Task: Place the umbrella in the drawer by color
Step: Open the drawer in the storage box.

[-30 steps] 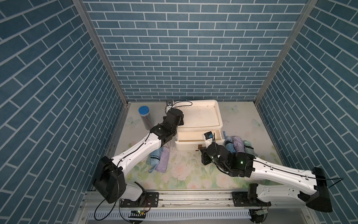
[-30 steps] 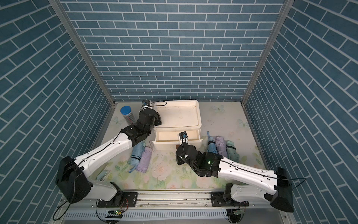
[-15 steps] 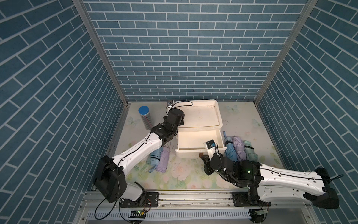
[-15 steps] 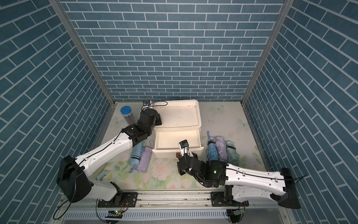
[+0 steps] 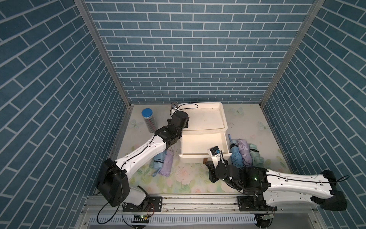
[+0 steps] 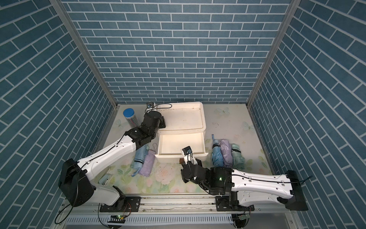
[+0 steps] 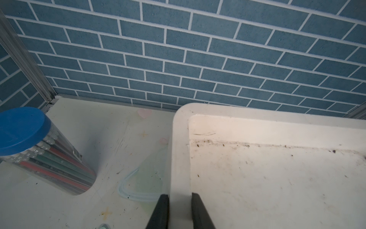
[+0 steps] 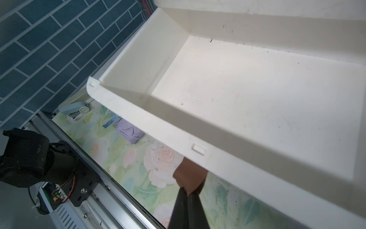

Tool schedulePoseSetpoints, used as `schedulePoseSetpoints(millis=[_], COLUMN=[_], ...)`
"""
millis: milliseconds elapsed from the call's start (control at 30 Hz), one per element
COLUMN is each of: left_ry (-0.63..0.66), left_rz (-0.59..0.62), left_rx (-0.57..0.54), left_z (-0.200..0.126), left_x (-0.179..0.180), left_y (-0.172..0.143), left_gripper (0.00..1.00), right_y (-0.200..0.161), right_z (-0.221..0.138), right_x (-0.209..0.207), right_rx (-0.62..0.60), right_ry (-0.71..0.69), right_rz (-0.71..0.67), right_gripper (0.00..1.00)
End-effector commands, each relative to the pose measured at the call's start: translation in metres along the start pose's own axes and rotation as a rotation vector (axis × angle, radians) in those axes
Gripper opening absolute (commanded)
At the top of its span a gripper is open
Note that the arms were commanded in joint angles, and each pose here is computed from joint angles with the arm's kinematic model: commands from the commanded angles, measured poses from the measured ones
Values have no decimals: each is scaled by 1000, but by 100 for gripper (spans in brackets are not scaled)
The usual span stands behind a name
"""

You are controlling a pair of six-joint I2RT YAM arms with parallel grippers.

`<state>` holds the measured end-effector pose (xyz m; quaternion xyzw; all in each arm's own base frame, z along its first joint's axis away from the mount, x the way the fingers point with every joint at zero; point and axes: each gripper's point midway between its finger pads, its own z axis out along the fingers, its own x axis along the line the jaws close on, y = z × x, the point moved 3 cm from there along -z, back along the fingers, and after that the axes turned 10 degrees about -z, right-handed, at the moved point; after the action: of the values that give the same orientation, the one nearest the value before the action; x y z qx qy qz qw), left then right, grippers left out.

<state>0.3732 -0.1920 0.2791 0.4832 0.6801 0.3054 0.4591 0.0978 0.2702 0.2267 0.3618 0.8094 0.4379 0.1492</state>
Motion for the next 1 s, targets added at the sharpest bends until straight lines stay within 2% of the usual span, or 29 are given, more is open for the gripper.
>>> schedulePoseSetpoints(millis=[0,67,100,200,267,333,433,567,733,867,967], left_ry=[117,106,102,69,32,0,-42,-116,-207,-266,-343], left_rz=[16,10,8,5,-1,-6,-26,-68,-115,-151,-142], left_rx=[43,37,34,30,29,18,-7,-59,-149,-229,-233], left_z=[23,20,19,15,10,4,-8,-35,-82,-121,-139], left_x=[25,23,22,16,10,5,-3,-13,-9,12,19], left_y=[-30,-26,-24,-16,-9,-1,18,52,90,102,93], left_gripper=[0,0,0,3,16,26,41,49,53,57,63], right_y=[6,12,16,29,39,52,69,74,61,26,-7], right_z=[-7,-10,-12,-20,-28,-39,-53,-54,-45,-12,15], right_x=[3,2,2,-1,-7,-14,-36,-109,-189,-236,-257], right_rx=[-35,-49,-56,-75,-90,-114,-127,5,72,170,263], right_ry=[18,10,7,-24,-59,-98,-228,-501,-625,-555,-524], right_rz=[3,3,1,-11,-17,-15,4,156,311,451,505], right_gripper=[0,0,6,35,46,49,58,60,62,59,58])
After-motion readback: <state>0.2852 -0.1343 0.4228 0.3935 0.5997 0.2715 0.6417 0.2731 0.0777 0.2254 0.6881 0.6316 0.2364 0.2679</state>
